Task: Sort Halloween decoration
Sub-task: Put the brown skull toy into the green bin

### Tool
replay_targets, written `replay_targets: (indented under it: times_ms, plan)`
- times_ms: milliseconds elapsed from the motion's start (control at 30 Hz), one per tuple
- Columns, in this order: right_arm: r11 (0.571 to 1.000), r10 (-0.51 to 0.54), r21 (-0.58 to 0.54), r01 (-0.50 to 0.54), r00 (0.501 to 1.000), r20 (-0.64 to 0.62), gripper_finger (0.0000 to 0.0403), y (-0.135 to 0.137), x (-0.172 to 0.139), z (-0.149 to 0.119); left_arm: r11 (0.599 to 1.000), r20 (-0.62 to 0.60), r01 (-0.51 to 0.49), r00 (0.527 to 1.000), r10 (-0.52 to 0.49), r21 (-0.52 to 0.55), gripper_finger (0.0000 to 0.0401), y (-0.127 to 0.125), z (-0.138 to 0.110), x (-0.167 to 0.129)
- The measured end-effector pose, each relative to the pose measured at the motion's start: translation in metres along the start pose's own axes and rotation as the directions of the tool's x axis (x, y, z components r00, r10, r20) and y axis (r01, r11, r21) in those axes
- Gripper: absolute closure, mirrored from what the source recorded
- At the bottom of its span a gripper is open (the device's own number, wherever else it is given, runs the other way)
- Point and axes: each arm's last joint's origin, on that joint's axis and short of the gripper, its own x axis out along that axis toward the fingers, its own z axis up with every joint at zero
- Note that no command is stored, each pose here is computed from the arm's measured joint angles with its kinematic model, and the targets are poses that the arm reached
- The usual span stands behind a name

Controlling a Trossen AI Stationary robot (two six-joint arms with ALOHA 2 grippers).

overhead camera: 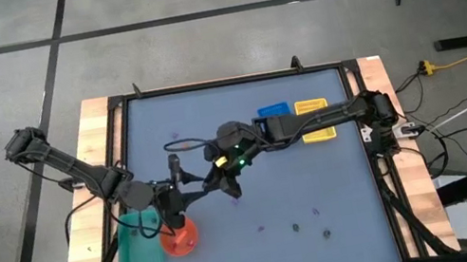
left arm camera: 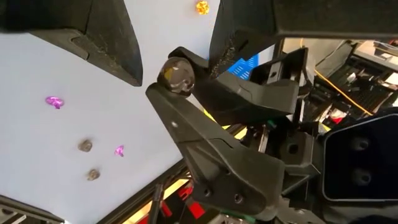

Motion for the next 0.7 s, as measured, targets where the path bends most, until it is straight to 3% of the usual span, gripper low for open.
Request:
replay_targets:
  times_ms: [700]
  plan:
    - [0.999, -0.034, -0.012, 0.034, 0.999, 0.038, 0.0313, -0.0004, -0.0001, 0.0024, 0.999, 0.039, -0.014, 0.999, 0.015, -0.030, 0.0234, 0.0023, 0.0040, 0.0006]
